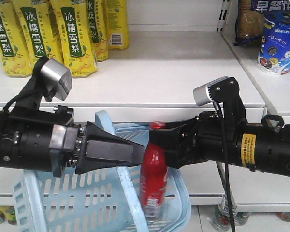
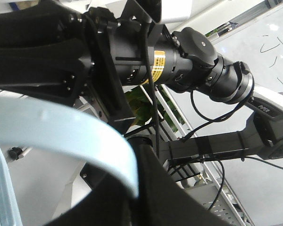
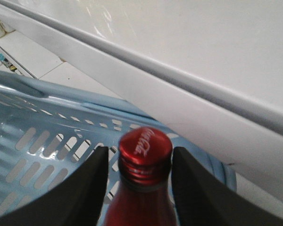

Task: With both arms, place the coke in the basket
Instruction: 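Carry the bottle with the right gripper down into the light-blue basket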

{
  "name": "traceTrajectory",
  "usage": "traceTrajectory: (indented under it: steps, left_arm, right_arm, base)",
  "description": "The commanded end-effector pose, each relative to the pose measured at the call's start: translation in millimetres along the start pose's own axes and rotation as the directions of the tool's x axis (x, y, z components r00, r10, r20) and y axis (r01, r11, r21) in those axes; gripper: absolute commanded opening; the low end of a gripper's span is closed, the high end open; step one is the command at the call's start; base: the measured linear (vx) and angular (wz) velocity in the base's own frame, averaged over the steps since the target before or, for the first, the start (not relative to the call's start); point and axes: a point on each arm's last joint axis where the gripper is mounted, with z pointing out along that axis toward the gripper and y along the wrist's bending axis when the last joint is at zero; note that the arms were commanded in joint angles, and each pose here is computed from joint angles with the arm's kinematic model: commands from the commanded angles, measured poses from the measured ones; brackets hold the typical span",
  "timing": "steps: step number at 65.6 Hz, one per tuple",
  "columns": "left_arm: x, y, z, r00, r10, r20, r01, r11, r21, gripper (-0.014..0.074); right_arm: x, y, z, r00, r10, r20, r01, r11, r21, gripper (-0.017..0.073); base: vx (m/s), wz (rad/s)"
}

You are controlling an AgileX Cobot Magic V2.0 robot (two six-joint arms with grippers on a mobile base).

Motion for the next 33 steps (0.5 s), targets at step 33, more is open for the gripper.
traceTrajectory:
  steps: [33]
  left_arm:
    - [-4.8,-21.5,-4.3,0.999,0.013,0.052,-0.018,0.995,0.094,-0.0006]
  right_arm:
    - [-37.6,21.9,-65.9,0.961,-0.170,0.216,0.138,0.978,0.154,0.0191]
  base:
    - [0.00,0.00]
